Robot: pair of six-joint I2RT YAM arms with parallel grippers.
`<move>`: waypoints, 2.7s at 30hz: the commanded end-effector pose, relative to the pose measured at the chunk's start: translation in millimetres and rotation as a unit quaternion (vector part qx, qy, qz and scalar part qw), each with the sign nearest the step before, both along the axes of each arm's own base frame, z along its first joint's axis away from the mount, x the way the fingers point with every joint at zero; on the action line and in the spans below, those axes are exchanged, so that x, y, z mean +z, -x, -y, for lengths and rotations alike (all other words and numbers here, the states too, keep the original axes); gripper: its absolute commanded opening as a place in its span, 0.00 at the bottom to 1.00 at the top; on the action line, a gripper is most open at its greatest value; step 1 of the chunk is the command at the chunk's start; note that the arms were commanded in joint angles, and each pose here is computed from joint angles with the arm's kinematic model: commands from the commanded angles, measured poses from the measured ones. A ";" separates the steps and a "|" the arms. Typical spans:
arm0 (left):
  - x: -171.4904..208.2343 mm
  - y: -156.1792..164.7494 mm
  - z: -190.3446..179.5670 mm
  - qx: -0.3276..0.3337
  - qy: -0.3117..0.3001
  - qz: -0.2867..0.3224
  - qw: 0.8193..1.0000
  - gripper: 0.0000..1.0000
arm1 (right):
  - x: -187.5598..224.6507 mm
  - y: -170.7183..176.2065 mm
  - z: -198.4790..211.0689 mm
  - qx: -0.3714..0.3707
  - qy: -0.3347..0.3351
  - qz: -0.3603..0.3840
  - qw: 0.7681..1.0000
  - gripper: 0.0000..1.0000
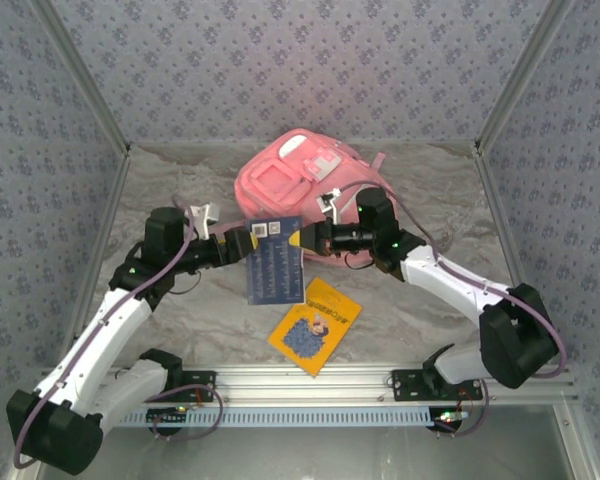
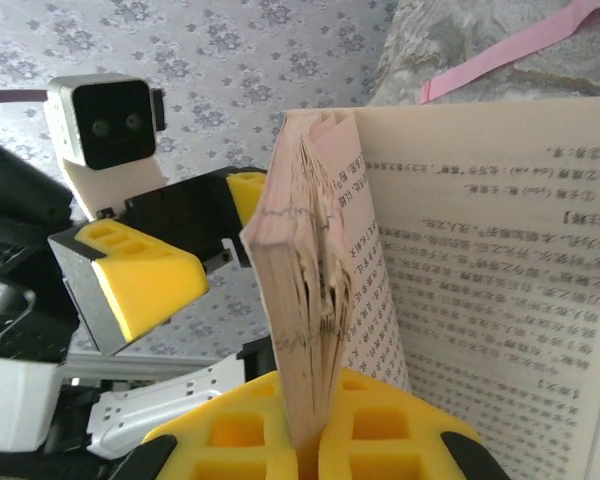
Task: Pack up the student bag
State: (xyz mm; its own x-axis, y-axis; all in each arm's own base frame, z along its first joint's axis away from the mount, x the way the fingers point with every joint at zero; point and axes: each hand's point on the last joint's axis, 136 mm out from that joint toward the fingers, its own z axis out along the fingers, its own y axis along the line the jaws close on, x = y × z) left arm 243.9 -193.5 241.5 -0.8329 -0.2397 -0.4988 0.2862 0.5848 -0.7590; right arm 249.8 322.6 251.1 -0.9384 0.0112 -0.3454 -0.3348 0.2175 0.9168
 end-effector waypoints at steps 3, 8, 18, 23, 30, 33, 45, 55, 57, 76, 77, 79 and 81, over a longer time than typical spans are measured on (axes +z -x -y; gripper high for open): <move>22.9 7.9 29.4 -0.072 0.105 -0.004 0.992 0.76 | 49.0 18.4 6.0 0.043 -0.076 0.047 0.995 0.00; 38.1 19.8 46.5 -0.115 0.127 0.012 0.985 0.72 | 52.6 18.6 12.6 0.039 -0.081 0.052 0.995 0.00; 49.3 30.6 56.9 -0.142 0.144 0.039 0.979 0.31 | 51.6 11.9 21.5 0.021 -0.085 0.048 0.995 0.01; 43.9 24.3 54.7 -0.123 0.132 0.036 0.983 0.00 | 37.9 -7.1 41.7 -0.049 -0.044 0.052 0.996 0.41; 73.0 3.0 32.4 -0.011 0.153 0.087 0.984 0.00 | 36.1 -19.4 86.9 -0.209 0.011 0.132 0.969 0.82; 97.5 -12.0 12.0 0.075 0.210 0.115 0.968 0.00 | 36.1 -17.0 90.6 -0.234 -0.003 0.117 0.965 0.84; 127.1 -43.4 -22.7 0.243 0.386 0.088 0.885 0.00 | 57.1 1.4 51.0 -0.269 -0.127 0.090 0.951 0.96; 127.2 -39.3 0.4 0.230 0.384 0.079 0.891 0.00 | 72.9 -13.8 11.0 -0.249 -0.226 0.050 0.941 0.97; 123.5 -38.5 3.9 0.229 0.383 0.076 0.892 0.00 | 76.7 -16.5 5.6 -0.247 -0.235 0.054 0.938 0.94; 97.0 -35.4 27.1 0.220 0.329 0.075 0.915 0.00 | 71.0 -38.4 6.0 -0.331 -0.193 0.065 0.922 0.24; 94.7 -35.7 27.7 0.221 0.326 0.073 0.916 0.00 | 69.5 -37.8 5.1 -0.329 -0.192 0.065 0.922 0.18; 89.8 -36.8 28.3 0.224 0.310 0.070 0.922 0.00 | 66.0 -37.9 5.7 -0.329 -0.188 0.063 0.923 0.05; 84.2 -37.8 26.7 0.232 0.284 0.066 0.928 0.06 | 63.4 -36.5 7.3 -0.327 -0.189 0.058 0.924 0.00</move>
